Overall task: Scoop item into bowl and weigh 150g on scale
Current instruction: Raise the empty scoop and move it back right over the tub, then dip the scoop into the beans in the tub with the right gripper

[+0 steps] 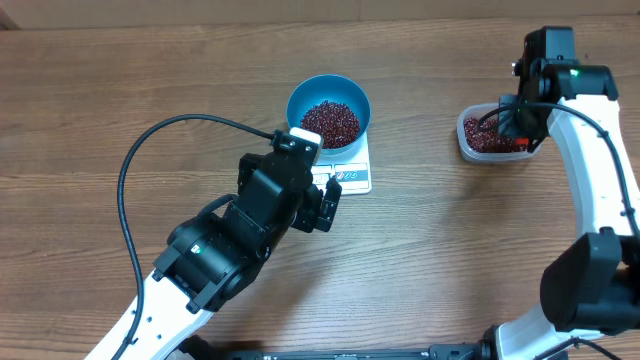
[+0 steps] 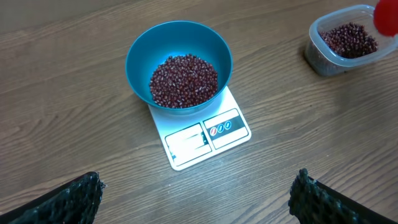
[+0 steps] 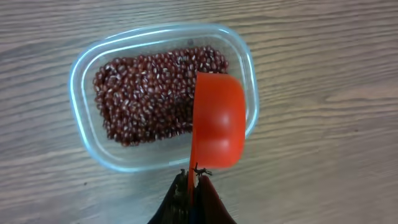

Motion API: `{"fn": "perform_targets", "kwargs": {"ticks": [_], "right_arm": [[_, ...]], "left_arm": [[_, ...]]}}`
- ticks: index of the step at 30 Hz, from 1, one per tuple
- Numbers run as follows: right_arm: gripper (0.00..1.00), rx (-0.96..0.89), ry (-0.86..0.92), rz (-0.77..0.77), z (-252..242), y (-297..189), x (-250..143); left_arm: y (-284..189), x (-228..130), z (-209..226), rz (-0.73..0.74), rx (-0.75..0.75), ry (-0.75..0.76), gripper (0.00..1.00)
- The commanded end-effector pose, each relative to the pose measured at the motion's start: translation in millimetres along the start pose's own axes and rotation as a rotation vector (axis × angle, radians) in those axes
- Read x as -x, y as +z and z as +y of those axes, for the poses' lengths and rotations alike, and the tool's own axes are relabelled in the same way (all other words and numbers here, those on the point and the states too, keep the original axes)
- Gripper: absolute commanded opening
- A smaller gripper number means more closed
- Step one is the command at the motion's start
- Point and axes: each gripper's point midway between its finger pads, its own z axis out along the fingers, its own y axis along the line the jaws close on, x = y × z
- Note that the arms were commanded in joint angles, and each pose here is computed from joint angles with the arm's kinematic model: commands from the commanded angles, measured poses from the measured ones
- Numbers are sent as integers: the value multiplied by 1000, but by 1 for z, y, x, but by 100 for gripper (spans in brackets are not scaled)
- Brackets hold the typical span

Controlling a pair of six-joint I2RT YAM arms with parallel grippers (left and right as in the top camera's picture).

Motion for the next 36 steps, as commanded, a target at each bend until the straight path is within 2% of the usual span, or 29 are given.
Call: {"fn": "perform_targets", "kwargs": {"ticks": [1,7,18,30,36], "right_arm": [[4,35,17,16,7,14,-4],[4,92,21,-6,20,28,-3],[4,147,15,10,36,62,-24],[4,403,-33,-15,79,52,-21],[4,449,-33,-18,86,49,-20]], "left_arm": [[-1,6,1,-11,2,-28,99],[-1,6,1,-11,2,-28,99],[-1,6,1,-11,2,-28,99],[-1,6,1,-11,2,-28,99],[-1,6,1,-11,2,-28,100]]}}
